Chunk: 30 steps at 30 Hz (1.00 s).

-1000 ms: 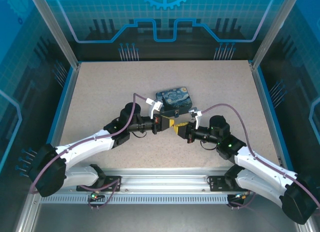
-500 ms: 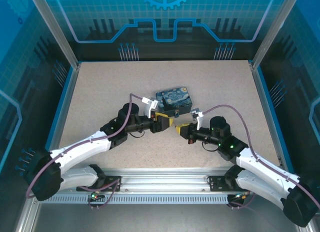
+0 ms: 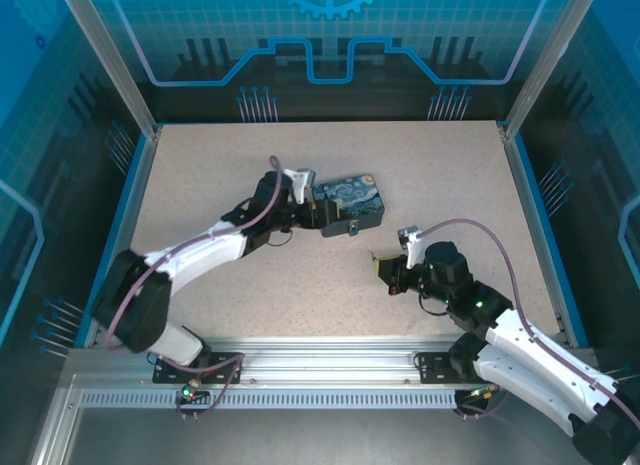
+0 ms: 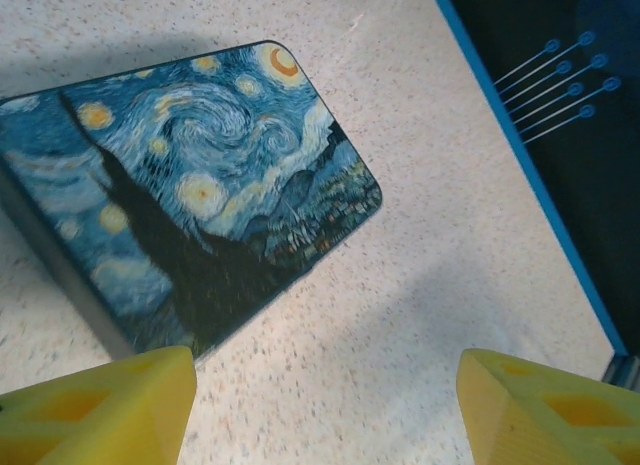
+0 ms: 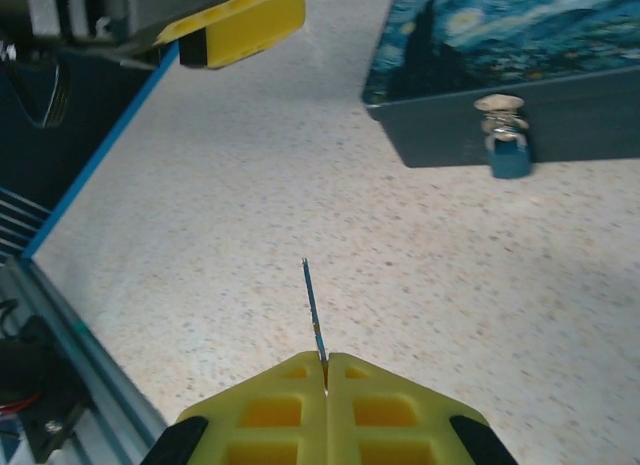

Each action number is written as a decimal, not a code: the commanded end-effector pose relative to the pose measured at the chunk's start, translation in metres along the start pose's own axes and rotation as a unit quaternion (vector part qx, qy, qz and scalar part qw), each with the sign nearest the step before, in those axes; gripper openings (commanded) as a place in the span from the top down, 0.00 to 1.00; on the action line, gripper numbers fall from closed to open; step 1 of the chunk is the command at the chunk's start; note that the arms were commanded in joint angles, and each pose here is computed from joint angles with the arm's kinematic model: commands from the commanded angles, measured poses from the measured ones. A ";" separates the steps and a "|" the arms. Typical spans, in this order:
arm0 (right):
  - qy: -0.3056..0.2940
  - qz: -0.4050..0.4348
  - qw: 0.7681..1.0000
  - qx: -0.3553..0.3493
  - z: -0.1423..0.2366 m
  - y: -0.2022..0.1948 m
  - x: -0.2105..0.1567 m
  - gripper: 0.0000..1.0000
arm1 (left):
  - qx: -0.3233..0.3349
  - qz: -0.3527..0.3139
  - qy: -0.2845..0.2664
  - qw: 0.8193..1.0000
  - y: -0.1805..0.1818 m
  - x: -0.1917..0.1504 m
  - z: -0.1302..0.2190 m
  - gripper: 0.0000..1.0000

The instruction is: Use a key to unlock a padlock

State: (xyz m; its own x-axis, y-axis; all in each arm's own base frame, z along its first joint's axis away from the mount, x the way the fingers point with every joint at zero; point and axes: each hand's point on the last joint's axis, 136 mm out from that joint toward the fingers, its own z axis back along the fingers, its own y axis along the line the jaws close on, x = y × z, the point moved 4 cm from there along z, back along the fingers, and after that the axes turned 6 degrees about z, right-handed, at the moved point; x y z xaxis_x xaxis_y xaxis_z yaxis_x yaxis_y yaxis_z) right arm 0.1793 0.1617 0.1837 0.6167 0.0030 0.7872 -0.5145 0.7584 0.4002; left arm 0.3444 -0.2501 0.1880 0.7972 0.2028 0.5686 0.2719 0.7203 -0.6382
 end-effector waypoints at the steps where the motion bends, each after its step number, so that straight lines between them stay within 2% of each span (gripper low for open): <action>1: 0.000 0.005 0.998 -0.058 0.014 -0.013 0.001 1.00 | 0.006 -0.020 0.043 0.999 -0.003 0.004 -0.027 0.29; 8: -0.001 -0.001 0.994 -0.109 0.031 -0.029 -0.011 1.00 | 0.018 -0.075 0.094 0.993 -0.028 0.003 -0.083 0.30; 16: 0.007 0.000 0.991 -0.137 0.042 -0.036 -0.018 1.00 | 0.016 -0.085 0.137 0.987 -0.038 -0.002 -0.128 0.29; 22: 0.009 0.005 0.990 -0.140 0.043 -0.037 -0.017 1.00 | 0.022 -0.090 0.158 0.983 -0.039 -0.007 -0.142 0.29; 30: 0.012 0.008 0.989 -0.145 0.043 -0.037 -0.017 1.00 | 0.020 -0.105 0.182 0.977 -0.036 -0.024 -0.136 0.31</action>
State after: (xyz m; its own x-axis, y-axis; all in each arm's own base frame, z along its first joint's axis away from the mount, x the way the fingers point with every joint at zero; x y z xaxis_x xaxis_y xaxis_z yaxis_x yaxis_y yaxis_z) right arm 0.1613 0.1087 0.1654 0.6423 0.0294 0.7659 -0.3399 0.9065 0.2503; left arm 0.4054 -0.3736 0.1385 0.8529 -0.1345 0.5045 0.4188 0.7532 -0.5072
